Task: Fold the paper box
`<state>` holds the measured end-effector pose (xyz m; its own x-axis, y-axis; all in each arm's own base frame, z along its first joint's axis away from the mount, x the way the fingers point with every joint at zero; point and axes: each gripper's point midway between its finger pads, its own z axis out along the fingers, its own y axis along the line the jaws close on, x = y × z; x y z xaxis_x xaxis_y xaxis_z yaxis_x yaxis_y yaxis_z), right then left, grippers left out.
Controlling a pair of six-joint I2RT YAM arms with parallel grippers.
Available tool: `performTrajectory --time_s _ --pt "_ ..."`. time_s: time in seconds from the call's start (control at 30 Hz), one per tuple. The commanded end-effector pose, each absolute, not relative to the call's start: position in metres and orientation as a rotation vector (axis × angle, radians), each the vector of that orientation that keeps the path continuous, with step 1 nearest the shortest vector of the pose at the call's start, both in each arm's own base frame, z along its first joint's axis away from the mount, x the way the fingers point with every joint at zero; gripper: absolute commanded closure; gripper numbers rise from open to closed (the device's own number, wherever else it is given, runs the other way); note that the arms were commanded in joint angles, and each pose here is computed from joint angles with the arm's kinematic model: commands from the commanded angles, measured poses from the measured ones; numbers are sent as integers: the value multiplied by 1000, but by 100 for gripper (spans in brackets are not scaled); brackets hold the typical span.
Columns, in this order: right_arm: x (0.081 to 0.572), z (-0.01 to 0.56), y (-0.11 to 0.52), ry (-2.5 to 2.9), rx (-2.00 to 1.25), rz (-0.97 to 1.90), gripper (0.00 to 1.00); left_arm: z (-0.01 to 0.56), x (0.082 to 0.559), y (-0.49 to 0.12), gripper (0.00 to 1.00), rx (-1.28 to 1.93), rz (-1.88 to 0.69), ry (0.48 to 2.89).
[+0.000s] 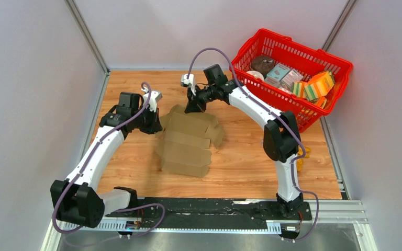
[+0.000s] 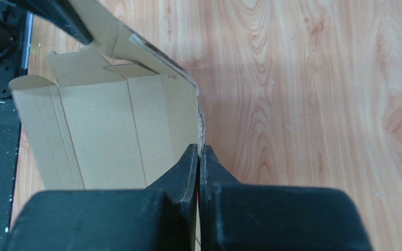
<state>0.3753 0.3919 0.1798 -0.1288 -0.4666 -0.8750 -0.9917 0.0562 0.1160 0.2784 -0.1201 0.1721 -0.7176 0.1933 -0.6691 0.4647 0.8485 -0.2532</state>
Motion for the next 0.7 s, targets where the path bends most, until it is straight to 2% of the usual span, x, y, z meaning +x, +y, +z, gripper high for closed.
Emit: performTrajectory --time_s 0.0,0.07,0.13,0.17,0.2,0.27,0.3,0.43,0.47,0.6,0.67 --pt "370 217 376 1627 -1417 986 100 192 286 -123 100 503 -535 2272" --pt "364 212 369 1663 -1396 1025 100 191 287 -119 100 487 -511 2283" --pt "359 215 360 1688 -1373 1046 100 188 288 -112 94 459 -466 2315" --pt "356 215 358 1700 -1370 1055 100 186 292 -103 91 423 -395 2330" --pt "353 212 355 1717 -1363 1052 100 185 294 -96 81 406 -350 2337" --pt "354 207 352 1761 -1338 1031 100 192 295 -88 74 339 -298 2330" --pt "356 207 352 1770 -1330 1026 100 197 295 -88 69 319 -300 2317" --pt "363 203 355 1831 -1270 1026 100 243 292 -107 62 229 -457 2169" --pt "366 203 355 1841 -1255 1026 100 253 292 -110 57 204 -491 2136" --pt "370 199 354 1871 -1243 1007 100 293 293 -125 58 152 -574 2012" --pt "370 201 356 1862 -1244 1023 100 306 302 -145 66 167 -619 1960"
